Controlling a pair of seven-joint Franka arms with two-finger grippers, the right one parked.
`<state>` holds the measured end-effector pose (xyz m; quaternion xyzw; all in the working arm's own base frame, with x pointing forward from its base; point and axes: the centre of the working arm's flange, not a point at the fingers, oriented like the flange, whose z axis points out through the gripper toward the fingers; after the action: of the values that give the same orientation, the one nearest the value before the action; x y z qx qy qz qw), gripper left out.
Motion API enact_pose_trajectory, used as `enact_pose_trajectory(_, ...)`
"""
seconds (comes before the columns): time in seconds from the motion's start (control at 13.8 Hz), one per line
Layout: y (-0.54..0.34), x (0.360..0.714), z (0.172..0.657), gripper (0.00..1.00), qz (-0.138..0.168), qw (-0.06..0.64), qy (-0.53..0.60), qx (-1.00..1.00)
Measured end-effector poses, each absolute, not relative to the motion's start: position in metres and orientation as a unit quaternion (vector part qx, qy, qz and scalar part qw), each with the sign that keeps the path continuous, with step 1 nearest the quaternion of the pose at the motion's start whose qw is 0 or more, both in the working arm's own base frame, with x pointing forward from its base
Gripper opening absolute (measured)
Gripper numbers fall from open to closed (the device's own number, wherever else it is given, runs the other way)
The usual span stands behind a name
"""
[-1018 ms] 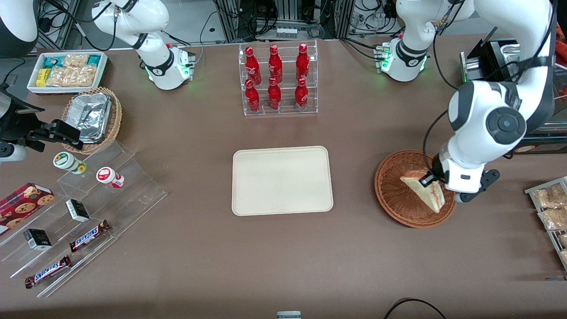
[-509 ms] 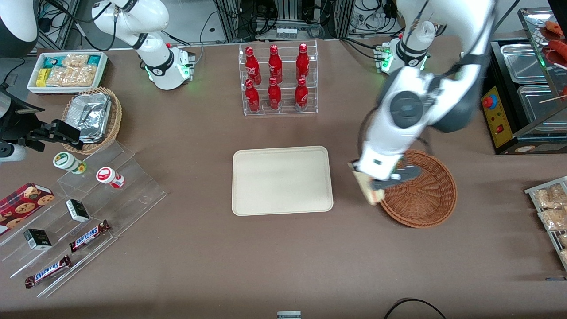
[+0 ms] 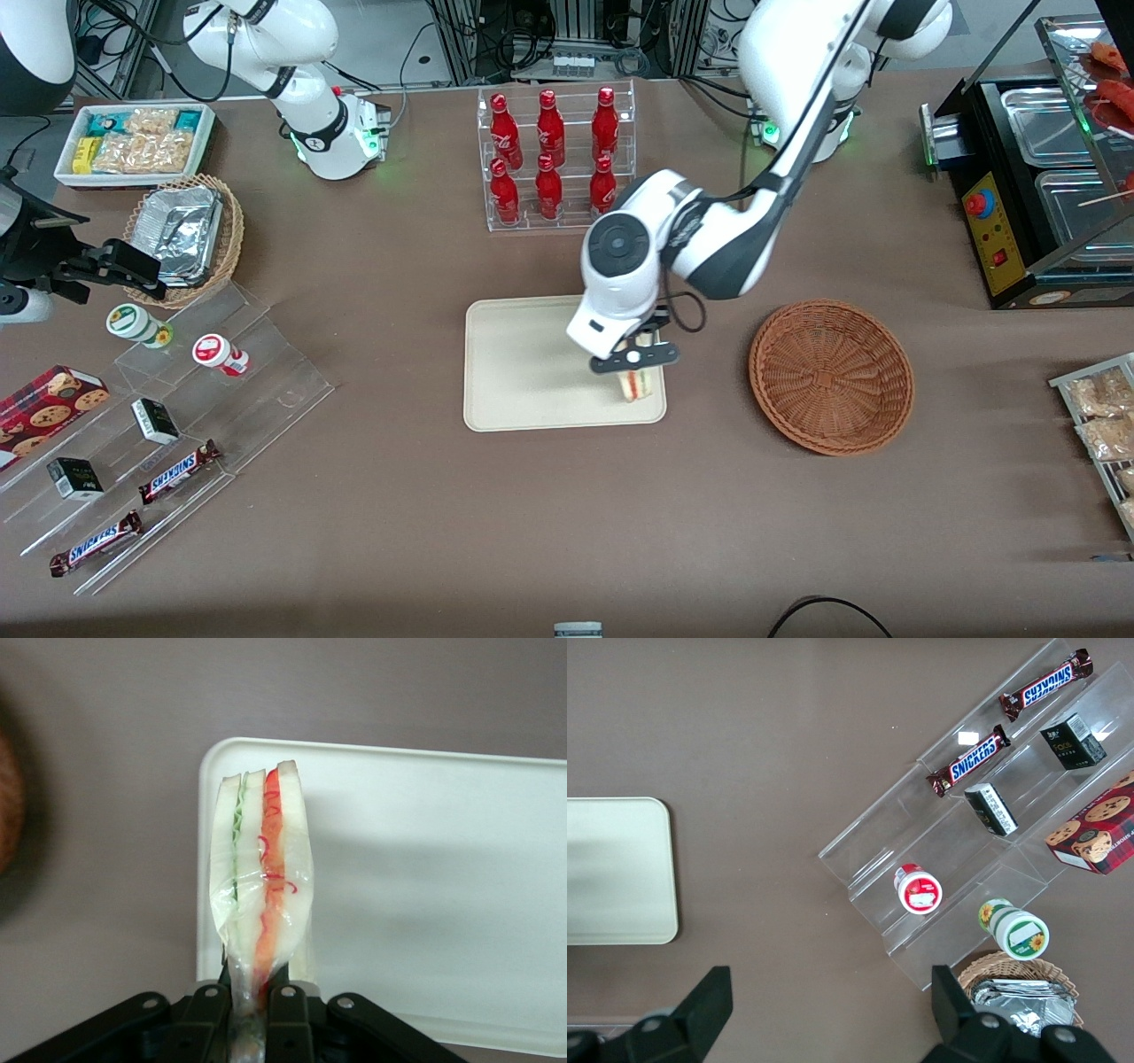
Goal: Place sandwich from basket to tray
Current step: 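Lift the sandwich and carry it over the cream tray, then lower the sandwich onto the tray and open the left gripper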
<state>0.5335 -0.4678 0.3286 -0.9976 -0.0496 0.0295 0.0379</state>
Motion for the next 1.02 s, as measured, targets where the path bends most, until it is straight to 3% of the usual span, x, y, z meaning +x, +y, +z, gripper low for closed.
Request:
enact_pose_trajectory(0.22,-0.507,0.524,0.303,0.15,0.005,0.009,-0.026,-1.0)
enact_pose_trajectory(0.44,-0.53,0.503,0.27,0.15,0.014,0.017,-0.003,-1.0)
enact_pose_trajectory(0.87,-0.54,0.494,0.245,0.15,0.018,0.02,0.021,-0.999)
enact_pose_trajectory(1.02,-0.543,0.492,0.243,0.3,0.016,0.019,0.024,-0.999)
